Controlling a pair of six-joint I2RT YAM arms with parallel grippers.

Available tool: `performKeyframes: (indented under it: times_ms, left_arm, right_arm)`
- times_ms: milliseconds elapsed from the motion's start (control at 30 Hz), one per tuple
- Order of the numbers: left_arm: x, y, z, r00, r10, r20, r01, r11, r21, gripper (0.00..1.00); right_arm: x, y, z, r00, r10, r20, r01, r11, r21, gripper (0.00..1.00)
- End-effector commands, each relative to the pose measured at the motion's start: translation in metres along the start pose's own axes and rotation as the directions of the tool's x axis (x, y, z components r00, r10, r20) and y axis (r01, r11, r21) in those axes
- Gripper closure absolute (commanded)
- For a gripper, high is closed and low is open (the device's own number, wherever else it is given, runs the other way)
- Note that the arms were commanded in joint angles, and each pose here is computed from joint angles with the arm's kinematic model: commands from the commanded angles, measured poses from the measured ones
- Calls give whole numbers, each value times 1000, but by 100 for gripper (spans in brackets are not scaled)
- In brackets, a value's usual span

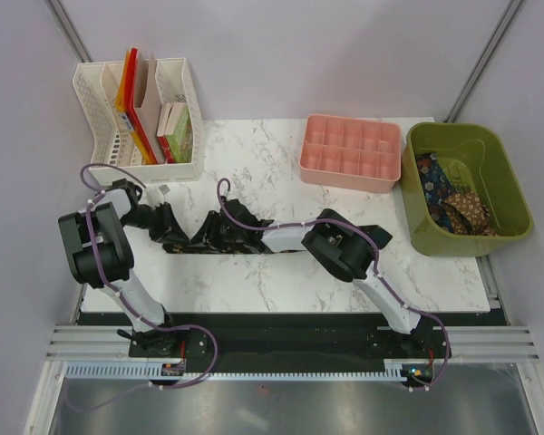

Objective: Roll the ties
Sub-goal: Roll the tie at the center of the board.

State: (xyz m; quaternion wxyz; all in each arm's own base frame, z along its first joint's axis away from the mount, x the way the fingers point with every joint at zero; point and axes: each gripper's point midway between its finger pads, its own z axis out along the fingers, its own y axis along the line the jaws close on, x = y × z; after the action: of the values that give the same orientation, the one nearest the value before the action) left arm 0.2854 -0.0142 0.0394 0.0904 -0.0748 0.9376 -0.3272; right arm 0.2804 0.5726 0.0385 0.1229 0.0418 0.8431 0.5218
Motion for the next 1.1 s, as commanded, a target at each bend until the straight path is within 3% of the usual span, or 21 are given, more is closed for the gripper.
performKeyframes:
  times_ms: [0,200,367,467,500,567,600,667,700,833,900,967,1000,1067]
  left_arm:
    - [-5,-10,-3,1000,-24,17,23,999,45,80]
    - [-2,-11,-4,1000,-16,17,15,999,51,80]
    - [-11,-23,-17,996,54,73,-58,996,68,77]
    - [-25,-37,-38,969,185,166,-200,977,78,61]
    - [-29,-44,-49,935,287,209,-303,952,50,51]
    - [-33,-49,-59,893,379,242,-393,919,12,39]
    - [-35,-54,-69,837,475,272,-485,874,-32,26]
    - [-36,-63,-81,760,569,315,-583,811,-57,13]
    - [-36,-62,-88,684,647,336,-660,746,-92,1]
    - [-30,-86,-118,397,816,421,-829,515,-216,0]
    - [-30,-86,-122,319,855,409,-854,447,-267,0]
    - [-35,-77,-124,289,887,360,-861,405,-308,0]
    - [-39,-75,-125,237,913,333,-881,346,-322,5]
    - [-48,-68,-123,234,920,315,-902,327,-283,21]
  right_arm:
    - [-4,-3,9,1000,5,25,-6,1000,21,57]
    - [-4,-9,10,999,25,26,-26,999,29,73]
    - [-8,-13,7,999,26,29,-27,999,41,94]
    - [-10,-12,5,1000,11,27,-12,999,43,100]
    - [-11,-13,5,1000,7,26,-8,999,45,100]
    - [-12,-14,4,1000,3,25,-4,999,46,100]
    - [-11,-13,3,1000,-1,22,0,999,46,100]
    - [-11,-12,3,1000,-12,19,11,999,39,100]
    - [-12,-9,3,1000,-17,20,16,999,32,100]
    - [-14,4,3,997,-74,21,74,997,3,100]
    - [-14,9,3,995,-93,21,93,996,-8,100]
    - [-14,10,3,994,-110,22,110,994,-14,100]
    - [-14,11,3,993,-115,21,115,993,-19,100]
    - [-15,14,3,991,-134,24,135,990,-30,100]
